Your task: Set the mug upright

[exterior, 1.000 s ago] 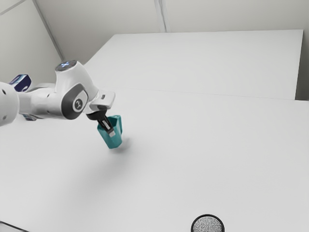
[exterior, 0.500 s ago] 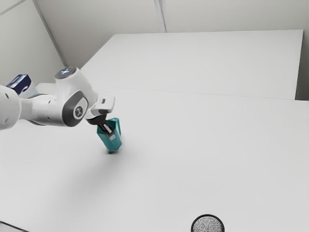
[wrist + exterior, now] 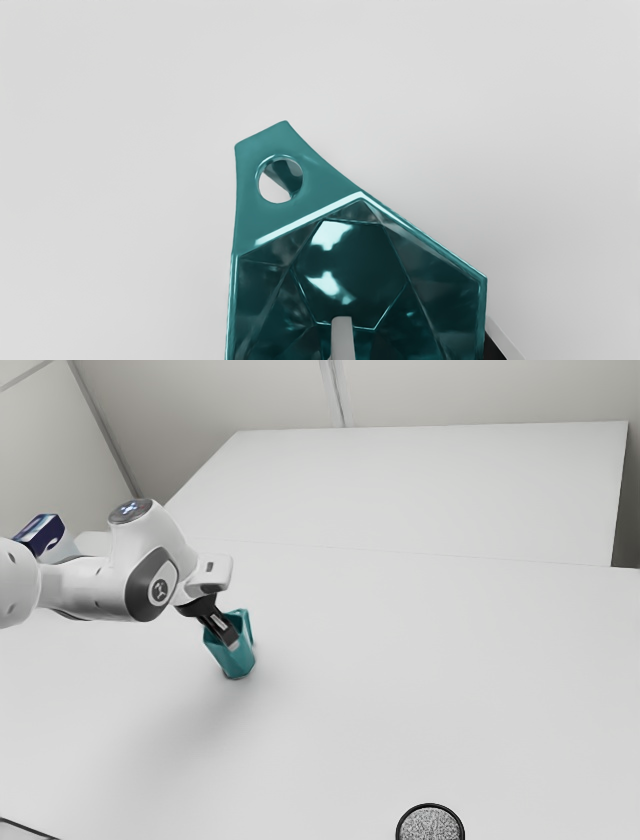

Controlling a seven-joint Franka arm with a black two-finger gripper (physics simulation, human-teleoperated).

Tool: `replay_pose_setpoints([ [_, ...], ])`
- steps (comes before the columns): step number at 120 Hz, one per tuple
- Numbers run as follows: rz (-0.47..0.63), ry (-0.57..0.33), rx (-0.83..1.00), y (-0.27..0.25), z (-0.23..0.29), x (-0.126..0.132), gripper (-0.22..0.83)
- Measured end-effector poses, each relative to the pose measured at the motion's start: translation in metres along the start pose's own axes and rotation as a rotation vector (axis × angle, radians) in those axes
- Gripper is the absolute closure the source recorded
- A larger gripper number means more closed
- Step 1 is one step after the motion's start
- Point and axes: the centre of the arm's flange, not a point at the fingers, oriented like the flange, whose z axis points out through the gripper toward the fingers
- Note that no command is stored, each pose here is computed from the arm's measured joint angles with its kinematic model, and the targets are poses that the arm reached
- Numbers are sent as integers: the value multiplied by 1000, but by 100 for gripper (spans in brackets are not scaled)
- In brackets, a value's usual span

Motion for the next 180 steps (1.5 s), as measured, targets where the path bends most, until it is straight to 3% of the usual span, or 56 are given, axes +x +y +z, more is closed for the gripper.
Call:
replay_pose_setpoints([
  [34,8,9,-6,11,-2,7,22],
  [72,5,62,7,14,-41,13,13],
  [93,4,97,19,7,-77,36,8],
  [107,-19,95,7,-9,-107,65,5],
  [139,-99,-32,-85,-28,-154,117,1],
  [154,-88,-109,-72,-14,-172,145,1],
  [180,-141,-232,-85,-7,-162,144,0],
])
